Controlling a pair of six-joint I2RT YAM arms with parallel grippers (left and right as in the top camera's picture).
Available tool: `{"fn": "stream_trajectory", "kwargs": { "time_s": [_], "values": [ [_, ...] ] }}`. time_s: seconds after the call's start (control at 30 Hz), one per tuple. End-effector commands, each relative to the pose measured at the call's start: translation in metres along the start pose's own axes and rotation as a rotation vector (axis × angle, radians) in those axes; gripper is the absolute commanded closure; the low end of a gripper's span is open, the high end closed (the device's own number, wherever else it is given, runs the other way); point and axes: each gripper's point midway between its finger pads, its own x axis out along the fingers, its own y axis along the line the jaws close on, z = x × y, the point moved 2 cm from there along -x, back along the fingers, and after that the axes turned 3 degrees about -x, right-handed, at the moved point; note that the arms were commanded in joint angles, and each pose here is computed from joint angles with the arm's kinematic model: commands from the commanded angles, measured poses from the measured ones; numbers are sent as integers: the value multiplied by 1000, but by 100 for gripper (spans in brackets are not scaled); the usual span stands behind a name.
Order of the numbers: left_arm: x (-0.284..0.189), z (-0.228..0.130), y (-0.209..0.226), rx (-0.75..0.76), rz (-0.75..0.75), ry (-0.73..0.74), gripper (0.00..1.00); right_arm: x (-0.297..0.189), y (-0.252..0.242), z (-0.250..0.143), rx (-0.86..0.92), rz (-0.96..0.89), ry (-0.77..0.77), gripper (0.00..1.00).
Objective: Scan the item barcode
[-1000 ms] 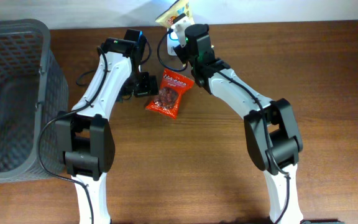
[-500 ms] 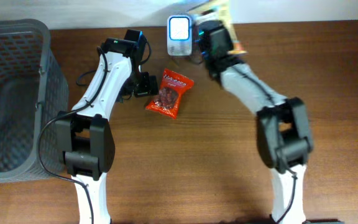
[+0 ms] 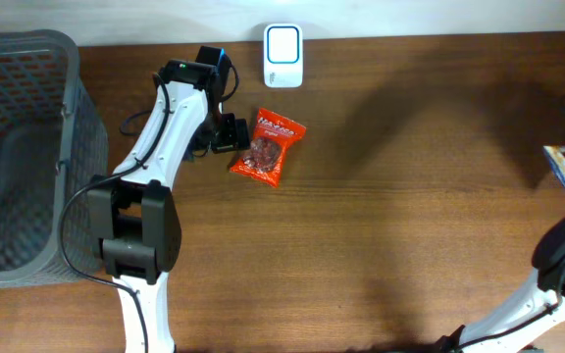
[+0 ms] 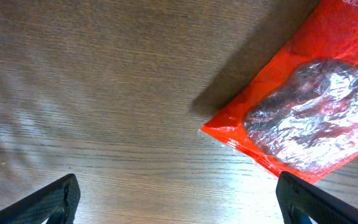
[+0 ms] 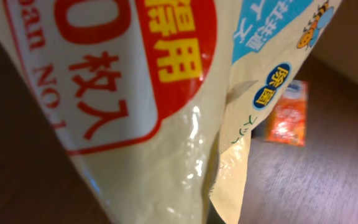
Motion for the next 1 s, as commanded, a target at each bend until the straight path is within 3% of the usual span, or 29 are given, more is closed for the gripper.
{"fn": "stream_trajectory", "kwargs": {
  "time_s": [0.0, 0.03, 0.07, 0.1, 0.23, 0.37, 0.43, 0.5, 0.53, 0.57, 0.67, 0.8, 0.87, 0.97],
  "values": [
    [-3, 3, 2, -5, 6, -12, 1, 7, -18, 8, 61, -2, -6, 89],
    [-3, 3, 2, -5, 6, -12, 1, 10, -23, 10, 72, -6, -12, 74],
    [-3, 3, 2, -5, 6, -12, 1, 11, -28, 12, 83, -10, -17, 24],
    [-3, 3, 2, -5, 6, -12, 1, 12, -30, 12, 86, -12, -16, 1],
    [-3, 3, 2, -5, 6, -12, 1, 4, -12, 1, 60, 76, 39, 1],
    [-3, 3, 2, -5, 6, -12, 1, -50, 79, -16, -95, 506, 82, 1],
    [-3, 3, 2, -5, 6, -12, 1, -89, 134, -46, -249, 786, 149, 1],
    [-3, 3, 2, -5, 6, -12, 1, -127, 173, -93, -338, 940, 294, 1],
    [-3, 3, 2, -5, 6, -12, 1, -145, 191, -118, -400, 970, 348, 4],
    [-3, 3, 2, -5, 6, -12, 1, -162, 211, -145, -476, 987, 389, 15],
    [-3, 3, 2, -5, 6, -12, 1, -211, 266, -227, -676, 1040, 469, 18],
    [-3, 3, 2, -5, 5, -12, 1, -239, 318, -305, -614, 1007, 597, 18],
    [-3, 3, 2, -5, 6, -12, 1, -248, 341, -351, -617, 991, 640, 25],
    [-3, 3, 2, -5, 6, -12, 1, -243, 348, -385, -576, 890, 674, 34]
  ]
}}
